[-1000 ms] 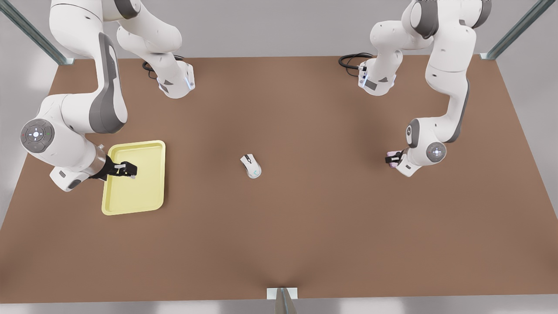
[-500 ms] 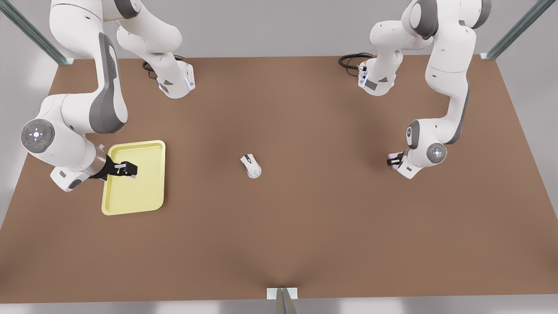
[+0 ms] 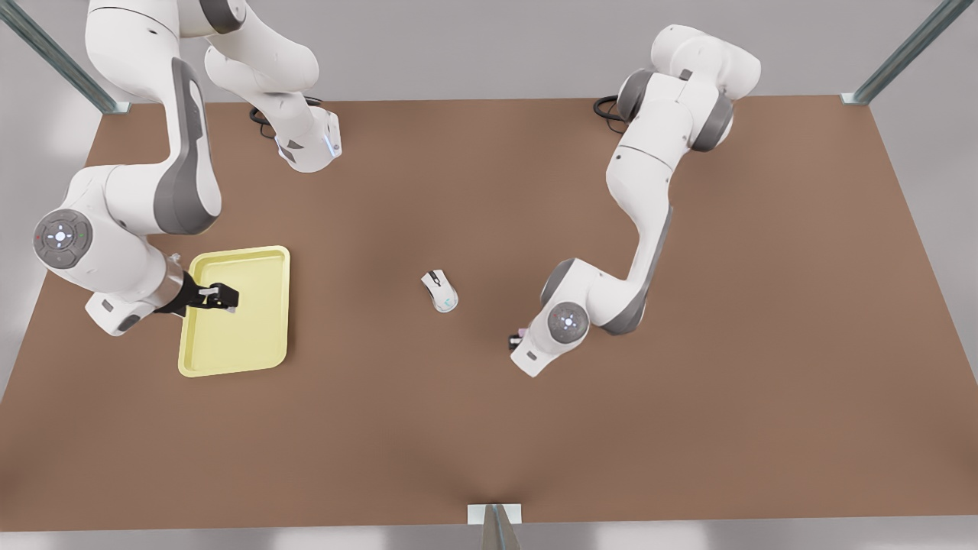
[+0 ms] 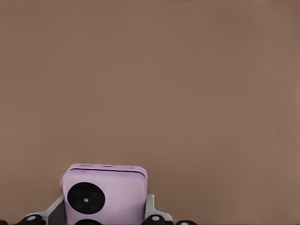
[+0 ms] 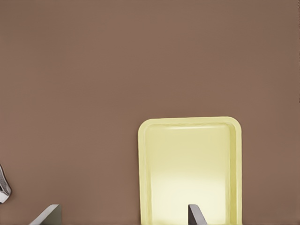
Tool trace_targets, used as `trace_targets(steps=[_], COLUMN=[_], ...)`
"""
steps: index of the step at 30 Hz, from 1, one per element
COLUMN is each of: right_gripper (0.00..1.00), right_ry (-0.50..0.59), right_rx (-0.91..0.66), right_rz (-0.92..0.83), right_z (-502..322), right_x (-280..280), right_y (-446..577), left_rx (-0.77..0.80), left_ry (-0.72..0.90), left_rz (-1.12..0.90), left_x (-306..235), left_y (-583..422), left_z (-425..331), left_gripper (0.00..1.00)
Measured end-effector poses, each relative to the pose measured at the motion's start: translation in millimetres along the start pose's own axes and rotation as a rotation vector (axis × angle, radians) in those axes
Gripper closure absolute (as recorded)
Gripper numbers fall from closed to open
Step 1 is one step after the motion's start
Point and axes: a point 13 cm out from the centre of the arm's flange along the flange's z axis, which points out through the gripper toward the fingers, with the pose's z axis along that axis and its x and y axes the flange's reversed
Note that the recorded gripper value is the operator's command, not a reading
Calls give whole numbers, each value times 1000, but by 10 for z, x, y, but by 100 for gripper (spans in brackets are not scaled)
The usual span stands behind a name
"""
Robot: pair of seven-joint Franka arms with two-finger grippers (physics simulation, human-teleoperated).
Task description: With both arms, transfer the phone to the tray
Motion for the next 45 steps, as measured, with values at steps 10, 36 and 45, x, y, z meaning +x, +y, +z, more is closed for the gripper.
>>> trace_targets(steps=[10, 36, 45], right_gripper=[0, 0, 0], right_ry=[3, -11, 34], right_rx=[0, -35, -24], right_rz=[-6, -417, -292], right_z=[28, 1410, 2098], right_x=[-13, -624, -242], right_y=[35, 3565, 4340], left_rx=[213, -156, -132], left_ry=[60, 148, 227], left_rz=[-167, -117, -6], left_x=[533, 1044, 1139], left_y=[-1312, 2912, 2909], left_z=[649, -3286, -3169], left_gripper=[17, 0, 0])
